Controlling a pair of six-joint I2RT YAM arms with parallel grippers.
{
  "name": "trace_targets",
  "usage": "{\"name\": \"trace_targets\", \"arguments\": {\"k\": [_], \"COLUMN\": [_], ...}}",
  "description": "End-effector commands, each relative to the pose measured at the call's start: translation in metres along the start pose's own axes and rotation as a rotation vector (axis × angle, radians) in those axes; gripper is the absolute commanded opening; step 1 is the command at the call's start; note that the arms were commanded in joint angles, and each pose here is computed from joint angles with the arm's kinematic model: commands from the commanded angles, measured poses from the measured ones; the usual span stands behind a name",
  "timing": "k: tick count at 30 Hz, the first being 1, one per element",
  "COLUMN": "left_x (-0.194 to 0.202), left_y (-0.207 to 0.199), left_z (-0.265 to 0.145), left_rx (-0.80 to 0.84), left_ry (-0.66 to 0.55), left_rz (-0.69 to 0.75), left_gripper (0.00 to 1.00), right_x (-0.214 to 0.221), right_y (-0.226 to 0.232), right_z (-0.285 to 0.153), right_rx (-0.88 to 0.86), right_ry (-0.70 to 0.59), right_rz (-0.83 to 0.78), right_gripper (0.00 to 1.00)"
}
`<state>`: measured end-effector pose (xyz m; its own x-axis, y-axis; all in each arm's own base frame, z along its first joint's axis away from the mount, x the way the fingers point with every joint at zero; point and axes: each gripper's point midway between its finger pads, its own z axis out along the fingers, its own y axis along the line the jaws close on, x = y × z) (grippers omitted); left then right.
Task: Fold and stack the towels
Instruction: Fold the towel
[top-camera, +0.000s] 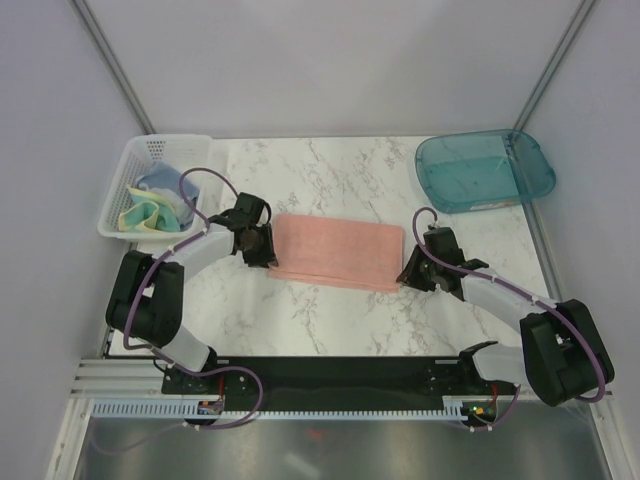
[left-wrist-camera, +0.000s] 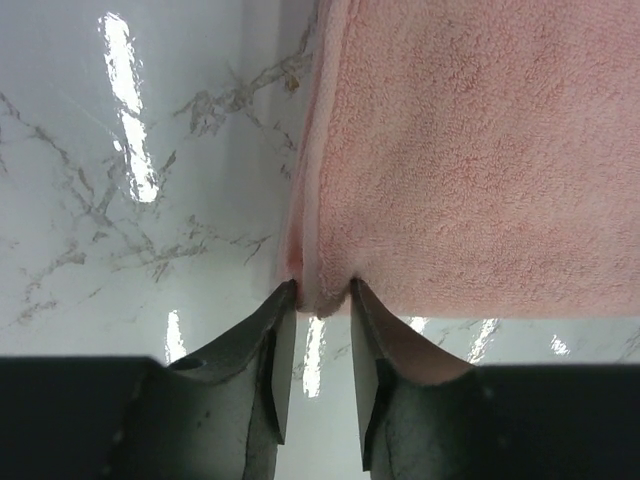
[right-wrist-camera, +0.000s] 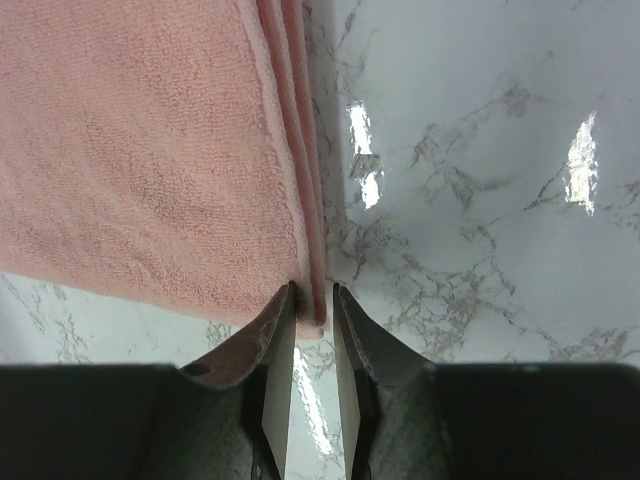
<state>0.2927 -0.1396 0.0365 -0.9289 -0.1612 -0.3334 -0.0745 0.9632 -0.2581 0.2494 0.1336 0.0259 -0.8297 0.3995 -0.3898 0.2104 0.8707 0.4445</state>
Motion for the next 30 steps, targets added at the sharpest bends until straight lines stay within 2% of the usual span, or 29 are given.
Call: {"name": "trace_targets", "arguments": {"k": [1, 5, 6, 9, 13, 17, 21, 30], "left_x": [-0.009, -0.01, -0.01, -0.01, -0.02, -0.008, 0.034, 0.079], "left_y": [-0.006, -0.007, -0.008, -0.011, -0.02, -0.022, 0.008, 0.038], "left_z": [0.001, 0.002, 0.002, -0.004, -0.032, -0.052, -0.031, -0.001], "left_rx": [0.023, 0.024, 0.026, 0.041, 0.056, 0.058, -0.025, -0.122], "left_ry": [-0.023, -0.024, -0.022, -0.02, -0.04, -0.031, 0.054, 0.142], "left_rz": [-0.035, -0.038, -0.036, -0.033, -0.021, -0.022, -0.041, -0.064], "left_gripper": [0.33, 0.1, 0.02, 0.02, 0.02, 0.02, 0.02, 0.02], "right_x": [-0.01, -0.009, -0.009, -0.012, -0.019, -0.023, 0.002, 0.035], "right_y": [0.007, 0.007, 0.007, 0.011, 0.015, 0.022, 0.004, -0.026], "right_z": [-0.001, 0.0, 0.0, -0.002, -0.014, -0.031, -0.028, -0.001], "right_rx": [-0.007, -0.006, -0.006, -0.014, 0.01, 0.0, 0.014, 0.025], "right_ry": [-0.026, -0.023, -0.023, -0.026, -0.016, -0.016, 0.022, 0.043], "right_rz": [-0.012, -0.016, -0.016, -0.023, -0.035, -0.044, -0.024, 0.009], "right_gripper": [0.29, 0.26, 0.2, 0.0, 0.0, 0.0, 0.0, 0.0]}}
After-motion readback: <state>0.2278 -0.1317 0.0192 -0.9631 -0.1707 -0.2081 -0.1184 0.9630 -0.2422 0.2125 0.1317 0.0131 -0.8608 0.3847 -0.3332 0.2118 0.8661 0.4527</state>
